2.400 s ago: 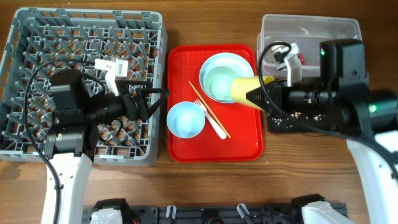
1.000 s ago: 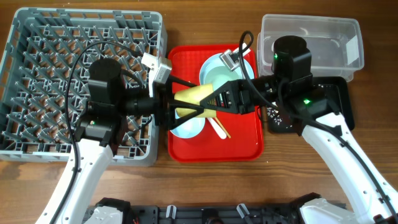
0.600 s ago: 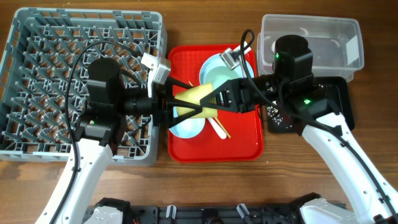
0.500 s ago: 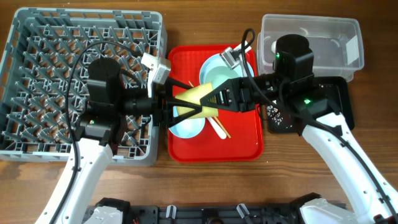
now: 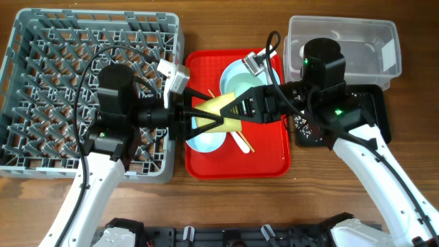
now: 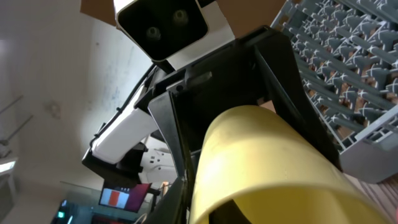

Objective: Sort waste into correct bins and load items into the dishwasher rack
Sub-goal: 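Close the left gripper on the cup held by the right gripper, then carry the yellow cup with the left gripper into the rack and release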

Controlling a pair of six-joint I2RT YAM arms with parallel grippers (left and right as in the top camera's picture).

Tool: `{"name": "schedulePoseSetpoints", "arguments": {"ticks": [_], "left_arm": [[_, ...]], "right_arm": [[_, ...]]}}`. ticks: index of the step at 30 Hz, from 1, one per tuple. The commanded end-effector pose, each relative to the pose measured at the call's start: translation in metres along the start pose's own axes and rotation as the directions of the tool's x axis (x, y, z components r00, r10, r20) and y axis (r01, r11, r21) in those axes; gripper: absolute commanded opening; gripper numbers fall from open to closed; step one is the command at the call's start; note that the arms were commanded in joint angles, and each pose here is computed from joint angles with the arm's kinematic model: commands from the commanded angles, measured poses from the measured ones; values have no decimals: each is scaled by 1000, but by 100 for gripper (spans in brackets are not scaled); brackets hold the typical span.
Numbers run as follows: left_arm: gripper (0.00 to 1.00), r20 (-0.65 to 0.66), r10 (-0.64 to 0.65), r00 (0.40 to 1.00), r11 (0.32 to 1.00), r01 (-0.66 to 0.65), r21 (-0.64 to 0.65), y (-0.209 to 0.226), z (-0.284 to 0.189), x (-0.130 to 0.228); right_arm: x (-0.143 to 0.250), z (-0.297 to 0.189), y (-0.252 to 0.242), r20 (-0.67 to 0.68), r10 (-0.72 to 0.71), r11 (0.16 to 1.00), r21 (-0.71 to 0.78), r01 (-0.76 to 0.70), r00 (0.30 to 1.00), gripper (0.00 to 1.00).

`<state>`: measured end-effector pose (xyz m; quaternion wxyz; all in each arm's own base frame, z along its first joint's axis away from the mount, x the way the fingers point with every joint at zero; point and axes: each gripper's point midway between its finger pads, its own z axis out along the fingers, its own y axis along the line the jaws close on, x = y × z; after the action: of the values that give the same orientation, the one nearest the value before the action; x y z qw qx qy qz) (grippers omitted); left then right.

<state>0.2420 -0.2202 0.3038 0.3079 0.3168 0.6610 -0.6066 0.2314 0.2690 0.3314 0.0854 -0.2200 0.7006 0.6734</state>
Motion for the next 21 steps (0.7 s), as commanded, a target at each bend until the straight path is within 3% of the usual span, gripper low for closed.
{"name": "schedulePoseSetpoints", "arguments": {"ticks": [1, 4, 11, 16, 19, 21], "left_arm": [[55, -6, 18, 1000, 1000, -18, 23, -7, 1, -3], [55, -2, -1, 1000, 1000, 1, -4, -1, 1, -2], [56, 15, -71, 997, 977, 73, -201, 37, -10, 10], [53, 81, -106, 991, 950, 125, -286, 57, -39, 4], [52, 142, -174, 974, 876, 219, -429, 86, -64, 10], [52, 190, -237, 953, 762, 303, -573, 112, -87, 23]], "right_arm": [[0, 2, -4, -3, 21, 1000, 3, -21, 1000, 29], [-1, 2, -3, -1, 29, 1000, 0, -29, 1000, 33], [-13, -2, -10, 57, 29, 999, 41, -31, 998, 38], [-17, -13, -53, 180, 154, 959, 211, -192, 971, 41], [-13, -25, -84, 246, 178, 905, 340, -257, 953, 41], [-11, -29, -91, 257, 178, 889, 371, -267, 950, 41]]}}
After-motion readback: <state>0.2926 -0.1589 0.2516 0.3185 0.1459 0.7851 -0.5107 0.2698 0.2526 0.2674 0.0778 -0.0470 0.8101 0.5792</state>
